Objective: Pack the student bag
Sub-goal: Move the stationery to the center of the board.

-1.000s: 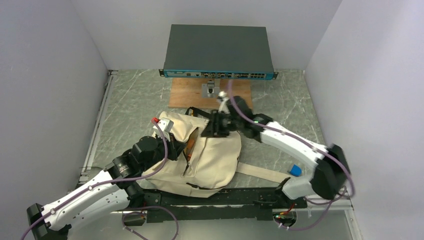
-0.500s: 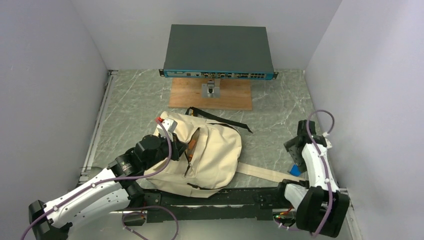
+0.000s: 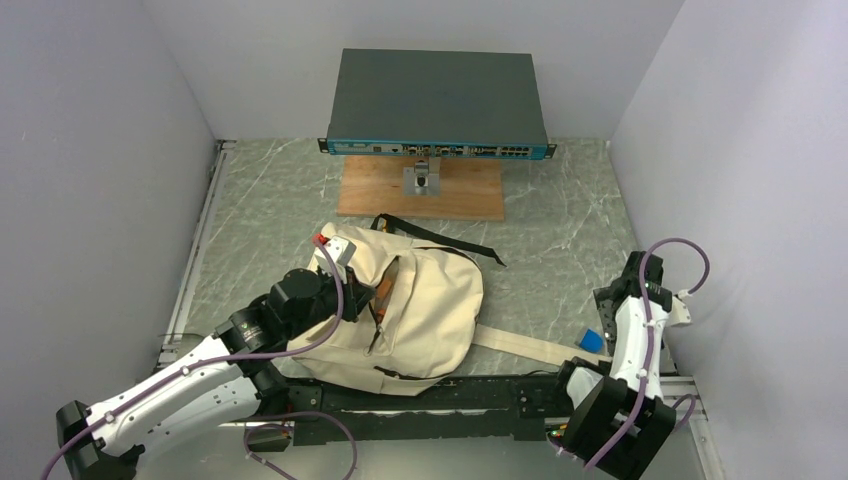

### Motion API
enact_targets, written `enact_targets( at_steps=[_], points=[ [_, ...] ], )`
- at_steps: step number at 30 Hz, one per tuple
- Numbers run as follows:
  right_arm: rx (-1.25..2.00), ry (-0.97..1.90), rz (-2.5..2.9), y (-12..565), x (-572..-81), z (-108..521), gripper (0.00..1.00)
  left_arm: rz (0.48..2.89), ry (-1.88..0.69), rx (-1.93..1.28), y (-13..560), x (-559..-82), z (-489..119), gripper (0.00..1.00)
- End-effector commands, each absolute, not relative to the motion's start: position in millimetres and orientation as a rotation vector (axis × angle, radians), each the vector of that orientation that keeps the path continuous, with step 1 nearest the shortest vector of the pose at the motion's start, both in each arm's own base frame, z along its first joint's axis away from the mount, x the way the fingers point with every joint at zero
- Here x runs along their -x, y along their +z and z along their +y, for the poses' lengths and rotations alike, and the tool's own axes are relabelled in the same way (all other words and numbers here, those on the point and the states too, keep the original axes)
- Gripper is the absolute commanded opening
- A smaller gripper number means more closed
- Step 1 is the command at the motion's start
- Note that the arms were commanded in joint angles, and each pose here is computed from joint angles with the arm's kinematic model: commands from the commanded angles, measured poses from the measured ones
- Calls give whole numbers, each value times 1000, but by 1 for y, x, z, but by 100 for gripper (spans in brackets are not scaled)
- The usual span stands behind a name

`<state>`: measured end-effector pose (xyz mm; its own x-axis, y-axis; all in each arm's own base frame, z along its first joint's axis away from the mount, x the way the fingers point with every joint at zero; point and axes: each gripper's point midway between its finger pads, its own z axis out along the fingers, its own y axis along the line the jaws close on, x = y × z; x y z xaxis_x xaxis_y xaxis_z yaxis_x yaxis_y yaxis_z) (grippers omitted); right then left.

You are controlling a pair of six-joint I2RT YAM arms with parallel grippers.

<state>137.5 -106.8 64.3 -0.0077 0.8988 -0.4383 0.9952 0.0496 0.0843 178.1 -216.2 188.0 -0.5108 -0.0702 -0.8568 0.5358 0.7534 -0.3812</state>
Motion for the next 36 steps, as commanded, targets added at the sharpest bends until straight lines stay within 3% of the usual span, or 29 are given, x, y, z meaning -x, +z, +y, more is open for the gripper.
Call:
enact_targets(
  at_steps=[1,13,17,21,27,33,36],
  points=[
    [-1959,-251,1966,50,-141,-94,100,1739,-1003,-396,270,-166,-239,0],
    [-1837,-73,2051,21,-159,-80,97,1729,-911,-386,281,-173,-226,0],
    [-1666,48,2059,22,-187,-74,75,1729,-899,-377,282,-174,-223,0],
    [-1447,72,2222,21,-219,-41,69,1740,-909,-370,278,-175,-226,0],
    [-1102,79,2405,32,-270,13,69,1760,-960,-345,267,-174,-234,0],
    [-967,-32,2510,27,-273,11,83,1794,-971,-349,255,-173,-238,0],
    [-937,-110,2528,29,-269,2,80,1799,-973,-353,250,-173,-239,0]
  ],
)
